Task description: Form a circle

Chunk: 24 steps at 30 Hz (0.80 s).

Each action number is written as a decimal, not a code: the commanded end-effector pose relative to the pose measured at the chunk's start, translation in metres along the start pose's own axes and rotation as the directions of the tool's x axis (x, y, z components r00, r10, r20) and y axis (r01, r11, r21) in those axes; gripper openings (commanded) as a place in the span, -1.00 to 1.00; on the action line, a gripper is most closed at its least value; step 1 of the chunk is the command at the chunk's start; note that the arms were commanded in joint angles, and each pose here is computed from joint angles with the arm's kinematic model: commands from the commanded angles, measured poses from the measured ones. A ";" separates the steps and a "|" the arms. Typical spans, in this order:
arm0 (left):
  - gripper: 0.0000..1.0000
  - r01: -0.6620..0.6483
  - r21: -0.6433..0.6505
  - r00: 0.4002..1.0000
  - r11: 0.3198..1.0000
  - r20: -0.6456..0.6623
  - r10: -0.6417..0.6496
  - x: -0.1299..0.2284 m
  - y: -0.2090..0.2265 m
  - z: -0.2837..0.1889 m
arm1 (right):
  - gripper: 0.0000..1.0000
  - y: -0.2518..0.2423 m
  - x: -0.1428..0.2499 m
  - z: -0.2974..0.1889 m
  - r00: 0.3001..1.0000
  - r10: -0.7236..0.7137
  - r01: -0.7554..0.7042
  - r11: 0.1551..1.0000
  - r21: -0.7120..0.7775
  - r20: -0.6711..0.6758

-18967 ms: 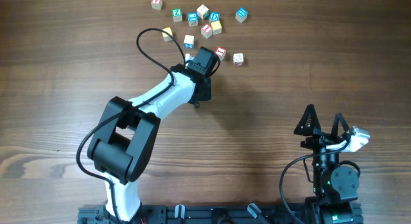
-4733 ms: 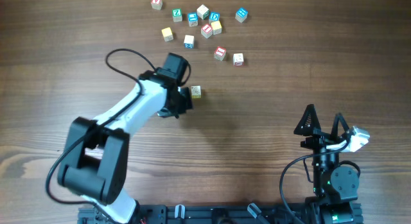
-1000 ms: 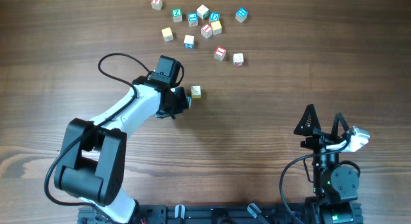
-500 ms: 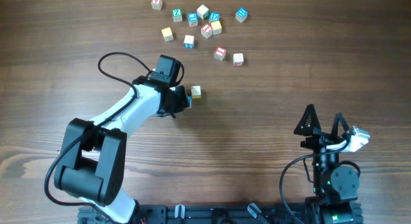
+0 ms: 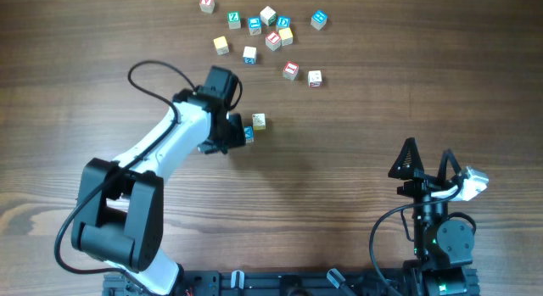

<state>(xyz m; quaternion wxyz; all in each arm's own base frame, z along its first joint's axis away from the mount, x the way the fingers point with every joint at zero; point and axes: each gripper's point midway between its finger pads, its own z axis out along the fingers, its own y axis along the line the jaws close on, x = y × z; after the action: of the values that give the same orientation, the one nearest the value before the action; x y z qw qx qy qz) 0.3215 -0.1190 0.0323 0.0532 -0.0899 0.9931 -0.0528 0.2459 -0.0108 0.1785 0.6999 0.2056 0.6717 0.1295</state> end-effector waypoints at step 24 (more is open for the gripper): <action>-0.18 -0.143 -0.015 0.989 0.990 0.023 0.144 -0.010 -0.038 0.018 | 0.98 -0.001 -0.002 0.000 1.000 0.005 -0.005 1.000 0.006 0.010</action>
<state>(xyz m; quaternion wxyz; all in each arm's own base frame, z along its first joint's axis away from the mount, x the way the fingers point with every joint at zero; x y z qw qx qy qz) 0.3352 -0.1573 0.0208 0.0603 -0.0239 0.9966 -0.0501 0.2459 -0.0108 0.1786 0.7000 0.2056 0.6715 0.1296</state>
